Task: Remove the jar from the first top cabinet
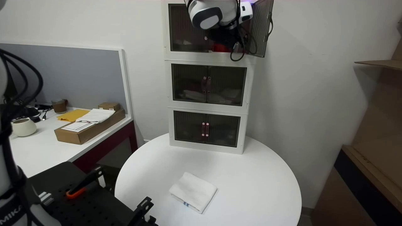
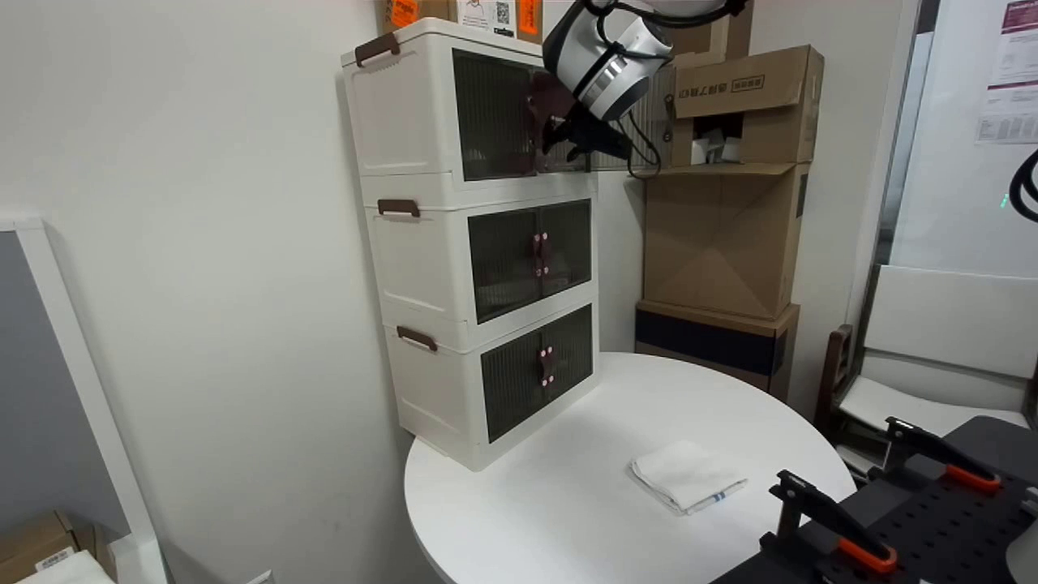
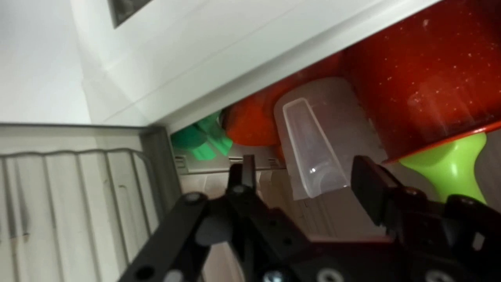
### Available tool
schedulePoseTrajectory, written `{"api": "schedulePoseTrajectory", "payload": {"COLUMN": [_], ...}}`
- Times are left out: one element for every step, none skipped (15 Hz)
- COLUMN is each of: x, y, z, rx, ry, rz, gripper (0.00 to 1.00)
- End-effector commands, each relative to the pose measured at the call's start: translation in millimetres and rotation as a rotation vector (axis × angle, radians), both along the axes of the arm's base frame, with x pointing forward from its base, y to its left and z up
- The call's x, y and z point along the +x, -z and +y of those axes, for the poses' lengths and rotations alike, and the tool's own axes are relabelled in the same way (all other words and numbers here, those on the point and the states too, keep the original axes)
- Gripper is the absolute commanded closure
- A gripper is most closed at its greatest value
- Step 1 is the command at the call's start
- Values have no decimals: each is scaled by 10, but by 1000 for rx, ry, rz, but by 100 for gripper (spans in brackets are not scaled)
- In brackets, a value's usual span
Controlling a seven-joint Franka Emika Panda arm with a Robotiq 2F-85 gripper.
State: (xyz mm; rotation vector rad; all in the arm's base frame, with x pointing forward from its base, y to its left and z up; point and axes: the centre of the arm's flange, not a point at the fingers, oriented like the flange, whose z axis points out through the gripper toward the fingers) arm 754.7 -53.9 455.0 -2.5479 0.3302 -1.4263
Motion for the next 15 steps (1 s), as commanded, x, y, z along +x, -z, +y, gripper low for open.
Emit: {"api": "schedulePoseTrajectory", "payload": {"x": [94, 93, 97, 103, 107, 111, 118, 123, 125, 132, 140, 141, 146, 156, 156], "y": [-14, -22, -27, -29, -33, -37, -37, -39, -42, -42, -36, -33, -28, -23, -17], "z": [-46, -51, -57, -62, -63, -60, -54, -42, -33, -30, -18, -8, -2, 2, 4], "rx": [5, 6, 7, 8, 9, 10, 12, 14, 15, 16, 17, 15, 14, 13, 12], "ry": [4, 4, 3, 3, 3, 1, -1, -3, -5, -6, -9, -13, -16, -17, -20], "rz": [-33, -36, -38, -38, -40, -41, -41, -42, -45, -45, -44, -46, -46, -46, -48], "gripper": [50, 44, 42, 46, 44, 37, 35, 25, 24, 25, 31, 50, 53, 61, 69]}}
